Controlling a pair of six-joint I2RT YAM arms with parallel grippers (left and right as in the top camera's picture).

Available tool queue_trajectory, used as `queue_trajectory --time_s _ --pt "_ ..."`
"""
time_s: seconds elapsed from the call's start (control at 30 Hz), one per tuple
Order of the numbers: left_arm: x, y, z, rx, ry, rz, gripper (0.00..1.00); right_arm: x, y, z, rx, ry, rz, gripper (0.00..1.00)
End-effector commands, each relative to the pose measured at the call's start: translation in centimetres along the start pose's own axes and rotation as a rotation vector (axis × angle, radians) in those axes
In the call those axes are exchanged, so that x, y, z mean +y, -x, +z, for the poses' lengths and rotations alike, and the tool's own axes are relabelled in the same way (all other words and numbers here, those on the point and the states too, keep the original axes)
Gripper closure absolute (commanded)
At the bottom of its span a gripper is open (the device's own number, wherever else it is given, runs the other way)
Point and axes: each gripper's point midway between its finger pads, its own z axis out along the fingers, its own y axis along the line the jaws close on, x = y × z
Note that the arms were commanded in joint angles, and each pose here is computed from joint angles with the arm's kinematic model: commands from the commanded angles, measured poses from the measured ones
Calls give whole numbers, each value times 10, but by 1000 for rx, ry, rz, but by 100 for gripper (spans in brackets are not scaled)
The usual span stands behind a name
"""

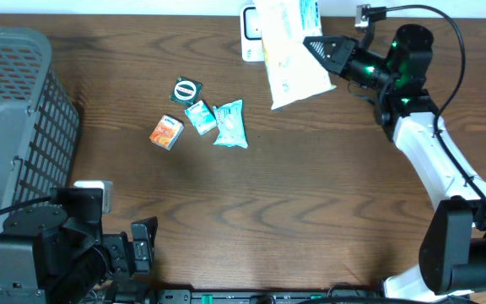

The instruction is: Scan the item barcode

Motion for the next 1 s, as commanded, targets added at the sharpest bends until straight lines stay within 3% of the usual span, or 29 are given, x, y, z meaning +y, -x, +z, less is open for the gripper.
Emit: queue_trajectory --time_s 0.0,0.97 --pt "2 1 0 -1 10 -7 2 16 1 4 -21 8 16 99" --pt "2 1 0 -2 10 -7 2 0 -24 20 8 -105 43 99"
